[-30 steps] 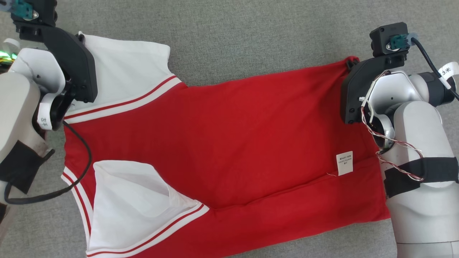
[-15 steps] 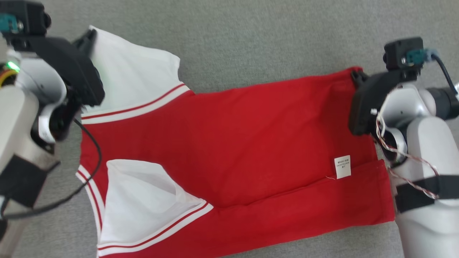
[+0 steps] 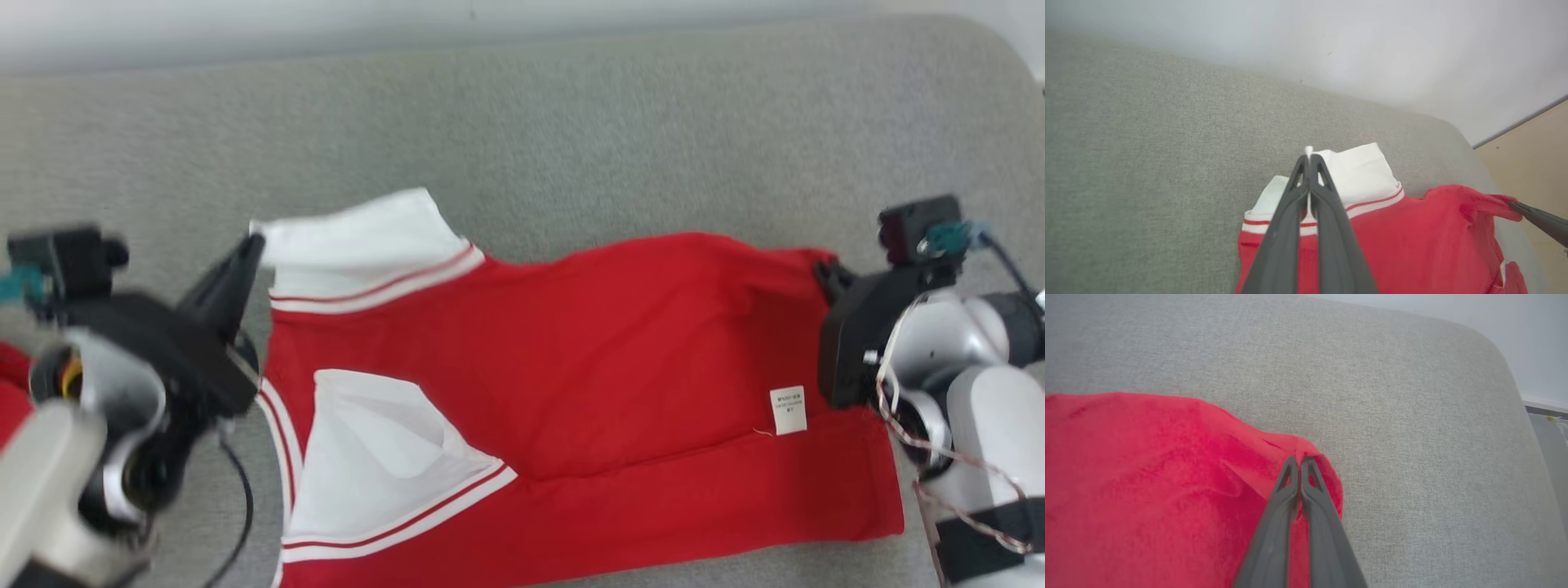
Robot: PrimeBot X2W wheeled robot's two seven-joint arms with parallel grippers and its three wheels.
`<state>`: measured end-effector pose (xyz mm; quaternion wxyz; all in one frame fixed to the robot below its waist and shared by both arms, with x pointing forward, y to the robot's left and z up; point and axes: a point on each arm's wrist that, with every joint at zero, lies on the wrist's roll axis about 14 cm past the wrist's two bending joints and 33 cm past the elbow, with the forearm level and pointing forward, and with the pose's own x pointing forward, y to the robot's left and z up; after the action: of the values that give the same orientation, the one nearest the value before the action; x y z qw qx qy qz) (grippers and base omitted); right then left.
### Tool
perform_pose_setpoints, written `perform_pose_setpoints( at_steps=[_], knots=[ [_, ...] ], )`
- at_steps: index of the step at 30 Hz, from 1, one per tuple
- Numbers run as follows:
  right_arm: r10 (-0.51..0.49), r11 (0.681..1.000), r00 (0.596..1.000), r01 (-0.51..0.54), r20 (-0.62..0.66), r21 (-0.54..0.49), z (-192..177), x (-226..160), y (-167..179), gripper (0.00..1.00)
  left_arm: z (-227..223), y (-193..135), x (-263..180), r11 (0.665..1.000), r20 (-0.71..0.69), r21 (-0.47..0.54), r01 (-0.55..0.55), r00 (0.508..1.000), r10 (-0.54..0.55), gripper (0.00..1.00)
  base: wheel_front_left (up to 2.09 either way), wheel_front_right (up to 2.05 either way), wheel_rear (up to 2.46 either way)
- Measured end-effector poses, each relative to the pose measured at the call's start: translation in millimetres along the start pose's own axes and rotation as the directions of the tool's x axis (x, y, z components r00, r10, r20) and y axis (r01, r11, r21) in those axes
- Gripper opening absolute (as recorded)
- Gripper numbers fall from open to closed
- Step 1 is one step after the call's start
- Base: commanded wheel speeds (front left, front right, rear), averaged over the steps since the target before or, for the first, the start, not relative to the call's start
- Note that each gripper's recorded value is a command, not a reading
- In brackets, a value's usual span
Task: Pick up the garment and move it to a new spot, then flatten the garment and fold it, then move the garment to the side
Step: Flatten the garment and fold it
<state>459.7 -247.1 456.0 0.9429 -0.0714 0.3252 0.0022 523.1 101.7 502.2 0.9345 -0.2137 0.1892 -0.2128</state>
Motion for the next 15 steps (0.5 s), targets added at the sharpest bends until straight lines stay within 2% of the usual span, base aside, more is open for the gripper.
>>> perform_pose_setpoints(
  at_steps=[9, 15],
  knots=[
    [0.047, 0.991, 0.997, -0.055, -0.063, -0.126, -25, -20, 10, 0.00, -39, -16, -69, 0.987, 0.020, -0.160, -0.017, 1.000, 0.020, 0.00, 0.00, 0.00, 0.00],
    [0.052, 0.973, 0.985, -0.088, -0.167, -0.212, -53, -23, 8, 0.00, -76, -18, -104, 0.955, -0.004, -0.289, -0.067, 0.998, 0.069, 0.00, 0.00, 0.00, 0.00]
  ],
)
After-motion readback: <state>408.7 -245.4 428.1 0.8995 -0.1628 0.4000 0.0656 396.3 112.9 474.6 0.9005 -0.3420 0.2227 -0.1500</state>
